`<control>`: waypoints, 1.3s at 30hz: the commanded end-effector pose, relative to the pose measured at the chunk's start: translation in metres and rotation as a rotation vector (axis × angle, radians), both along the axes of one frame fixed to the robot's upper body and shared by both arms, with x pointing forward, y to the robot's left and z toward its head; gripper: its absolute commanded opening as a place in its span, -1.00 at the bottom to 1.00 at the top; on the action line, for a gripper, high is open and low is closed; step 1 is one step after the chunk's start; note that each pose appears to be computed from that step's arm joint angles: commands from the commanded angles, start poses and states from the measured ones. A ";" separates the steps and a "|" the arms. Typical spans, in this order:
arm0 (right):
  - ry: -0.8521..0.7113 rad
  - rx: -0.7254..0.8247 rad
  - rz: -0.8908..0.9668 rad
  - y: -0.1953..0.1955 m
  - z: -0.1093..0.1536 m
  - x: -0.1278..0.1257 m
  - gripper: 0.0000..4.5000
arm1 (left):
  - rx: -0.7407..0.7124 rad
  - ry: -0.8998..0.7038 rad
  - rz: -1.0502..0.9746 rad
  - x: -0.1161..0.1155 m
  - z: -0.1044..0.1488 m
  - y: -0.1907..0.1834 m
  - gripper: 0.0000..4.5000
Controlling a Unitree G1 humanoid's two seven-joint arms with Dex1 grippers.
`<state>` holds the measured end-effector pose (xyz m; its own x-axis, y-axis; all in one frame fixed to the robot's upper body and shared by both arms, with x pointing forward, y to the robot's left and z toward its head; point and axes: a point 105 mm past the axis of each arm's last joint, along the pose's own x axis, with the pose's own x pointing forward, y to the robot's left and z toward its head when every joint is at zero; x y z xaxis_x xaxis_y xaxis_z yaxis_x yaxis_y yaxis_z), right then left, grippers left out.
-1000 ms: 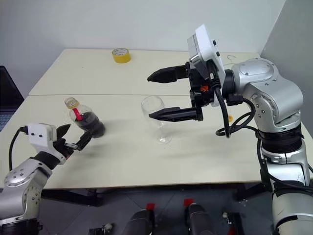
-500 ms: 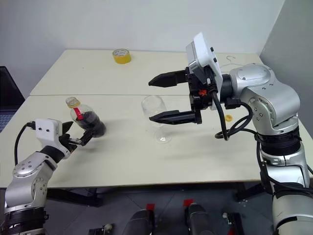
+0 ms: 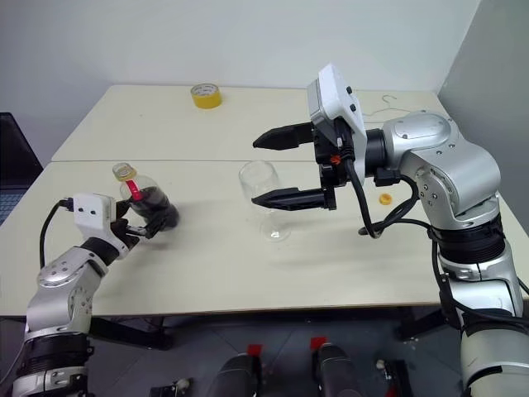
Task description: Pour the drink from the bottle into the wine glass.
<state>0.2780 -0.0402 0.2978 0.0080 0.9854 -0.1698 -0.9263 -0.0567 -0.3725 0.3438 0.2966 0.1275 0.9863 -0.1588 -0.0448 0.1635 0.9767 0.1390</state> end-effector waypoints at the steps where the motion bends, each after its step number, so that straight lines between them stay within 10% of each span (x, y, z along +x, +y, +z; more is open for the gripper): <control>1: -0.039 -0.001 0.000 0.001 0.006 -0.003 0.99 | 0.019 -0.042 -0.020 0.004 0.010 -0.003 1.00; 10: -0.038 -0.006 -0.005 0.000 0.004 -0.002 1.00 | 0.016 -0.042 -0.020 0.005 0.008 -0.002 0.25; 20: -0.032 -0.009 -0.012 -0.001 0.003 -0.001 1.00 | 0.037 -0.062 -0.007 -0.001 0.013 0.002 0.25; 39: 0.007 0.060 -0.265 -0.048 0.006 0.029 1.00 | 0.395 -0.225 -0.084 0.011 0.114 -0.012 0.25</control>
